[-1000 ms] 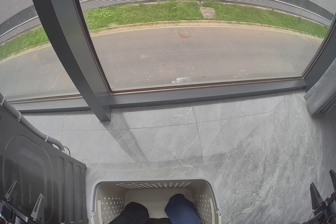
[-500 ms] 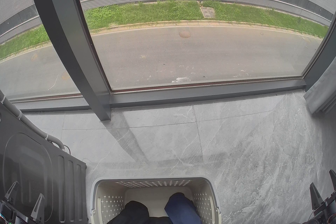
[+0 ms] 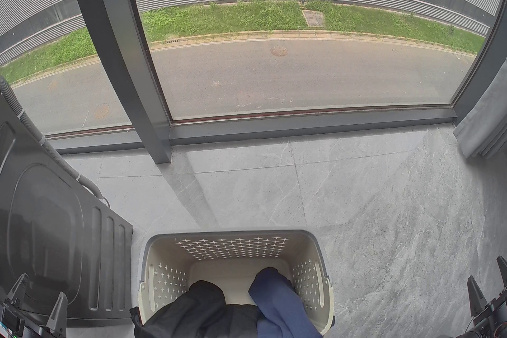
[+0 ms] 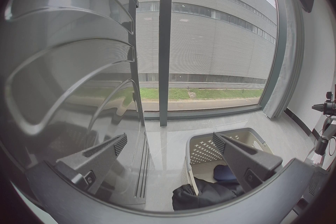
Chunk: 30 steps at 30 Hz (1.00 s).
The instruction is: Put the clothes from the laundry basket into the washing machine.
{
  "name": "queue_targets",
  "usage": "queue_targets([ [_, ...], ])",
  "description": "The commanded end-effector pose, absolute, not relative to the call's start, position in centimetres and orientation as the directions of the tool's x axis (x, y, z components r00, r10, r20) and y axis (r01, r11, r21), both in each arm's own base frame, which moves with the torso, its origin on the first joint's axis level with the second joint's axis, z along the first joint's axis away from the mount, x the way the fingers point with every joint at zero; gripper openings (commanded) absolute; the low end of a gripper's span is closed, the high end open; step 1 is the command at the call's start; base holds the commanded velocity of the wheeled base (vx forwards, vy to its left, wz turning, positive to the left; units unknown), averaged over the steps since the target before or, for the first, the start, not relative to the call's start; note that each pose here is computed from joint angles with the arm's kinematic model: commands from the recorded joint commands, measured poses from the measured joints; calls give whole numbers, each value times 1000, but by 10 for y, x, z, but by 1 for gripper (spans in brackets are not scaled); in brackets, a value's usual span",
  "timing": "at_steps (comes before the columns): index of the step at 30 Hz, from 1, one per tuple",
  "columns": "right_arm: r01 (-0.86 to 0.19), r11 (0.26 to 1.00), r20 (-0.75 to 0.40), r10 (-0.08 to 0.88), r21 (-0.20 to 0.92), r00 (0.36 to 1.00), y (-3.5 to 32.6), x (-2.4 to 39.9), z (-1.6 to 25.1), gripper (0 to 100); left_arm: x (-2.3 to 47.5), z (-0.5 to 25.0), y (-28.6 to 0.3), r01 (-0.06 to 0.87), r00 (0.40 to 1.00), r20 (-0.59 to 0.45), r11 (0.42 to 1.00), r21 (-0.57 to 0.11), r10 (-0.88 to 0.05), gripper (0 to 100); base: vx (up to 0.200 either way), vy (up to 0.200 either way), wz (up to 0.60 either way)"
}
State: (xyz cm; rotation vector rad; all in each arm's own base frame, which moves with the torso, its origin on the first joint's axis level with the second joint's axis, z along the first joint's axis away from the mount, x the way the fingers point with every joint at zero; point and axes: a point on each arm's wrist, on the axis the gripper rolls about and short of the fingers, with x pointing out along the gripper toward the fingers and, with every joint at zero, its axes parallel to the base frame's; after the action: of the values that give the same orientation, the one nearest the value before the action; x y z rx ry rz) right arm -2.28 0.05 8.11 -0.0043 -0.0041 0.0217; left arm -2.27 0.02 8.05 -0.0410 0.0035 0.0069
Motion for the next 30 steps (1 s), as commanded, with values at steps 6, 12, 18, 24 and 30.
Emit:
queue_targets([
  [6, -23, 1000, 3, 23, -5, 1000, 0, -23, 76, 100, -23, 76, 0, -8, 1000, -5, 999, -41, 8, 100, -200, 0, 0],
  [12, -23, 1000, 3, 23, -5, 1000, 0, -23, 76, 100, -23, 76, 0, -8, 1000, -5, 999, -41, 8, 100, -200, 0, 0],
  [18, -23, 1000, 3, 23, -5, 1000, 0, -23, 76, 100, -23, 76, 0, -8, 1000, -5, 999, -41, 8, 100, -200, 0, 0],
  [24, -23, 1000, 3, 23, -5, 1000, 0, -23, 76, 100, -23, 76, 0, -8, 1000, -5, 999, -41, 8, 100, -200, 0, 0],
  [30, -23, 1000, 3, 23, -2, 1000, 0, -23, 76, 100, -23, 76, 0, -8, 1000, -5, 999, -41, 8, 100, -200, 0, 0],
])
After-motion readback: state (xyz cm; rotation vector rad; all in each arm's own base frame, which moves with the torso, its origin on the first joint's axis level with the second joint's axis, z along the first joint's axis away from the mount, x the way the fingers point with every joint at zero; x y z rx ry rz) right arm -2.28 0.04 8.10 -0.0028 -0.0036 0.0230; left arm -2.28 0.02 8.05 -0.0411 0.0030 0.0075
